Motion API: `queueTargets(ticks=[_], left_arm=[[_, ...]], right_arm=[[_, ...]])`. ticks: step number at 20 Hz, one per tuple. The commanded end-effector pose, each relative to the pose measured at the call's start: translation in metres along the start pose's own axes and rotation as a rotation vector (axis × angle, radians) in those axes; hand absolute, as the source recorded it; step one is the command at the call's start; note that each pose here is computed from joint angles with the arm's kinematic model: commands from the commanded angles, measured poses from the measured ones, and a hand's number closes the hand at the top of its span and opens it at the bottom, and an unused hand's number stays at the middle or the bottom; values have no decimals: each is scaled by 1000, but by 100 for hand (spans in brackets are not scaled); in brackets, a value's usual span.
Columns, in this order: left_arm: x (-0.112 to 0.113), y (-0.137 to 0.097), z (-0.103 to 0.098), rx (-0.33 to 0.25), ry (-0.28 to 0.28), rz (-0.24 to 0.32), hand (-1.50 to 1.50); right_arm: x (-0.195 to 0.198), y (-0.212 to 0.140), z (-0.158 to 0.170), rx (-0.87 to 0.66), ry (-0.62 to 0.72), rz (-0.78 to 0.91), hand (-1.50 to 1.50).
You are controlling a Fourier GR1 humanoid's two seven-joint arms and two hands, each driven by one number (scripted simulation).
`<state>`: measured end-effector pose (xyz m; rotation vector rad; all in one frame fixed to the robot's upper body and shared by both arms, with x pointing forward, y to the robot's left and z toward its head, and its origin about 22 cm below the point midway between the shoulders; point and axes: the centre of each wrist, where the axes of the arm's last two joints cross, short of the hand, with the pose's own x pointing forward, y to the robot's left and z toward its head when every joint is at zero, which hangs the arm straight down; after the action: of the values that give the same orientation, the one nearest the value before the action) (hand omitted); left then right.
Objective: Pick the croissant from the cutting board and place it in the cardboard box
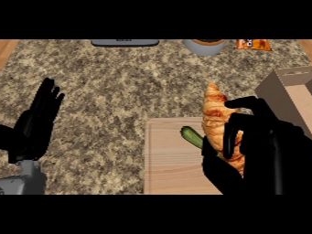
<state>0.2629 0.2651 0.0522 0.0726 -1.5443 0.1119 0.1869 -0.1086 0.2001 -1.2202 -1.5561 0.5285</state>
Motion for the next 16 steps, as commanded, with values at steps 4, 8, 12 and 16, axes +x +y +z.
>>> queueTargets(ticks=[4,8,12,16], left_arm=[[-2,3,9,5,-12,-1,0],[1,-15,6,-6,3,5,0],[11,0,3,8,-12,-6,0],[0,8,2,5,4,5,0]], right_arm=[[-60,-28,-39,-25,151,41,150],[-58,-14,-78,-93,197,143,150],[-119,-14,-84,-86,198,222,150],[-167,-13,-102,-51,212,288,150]])
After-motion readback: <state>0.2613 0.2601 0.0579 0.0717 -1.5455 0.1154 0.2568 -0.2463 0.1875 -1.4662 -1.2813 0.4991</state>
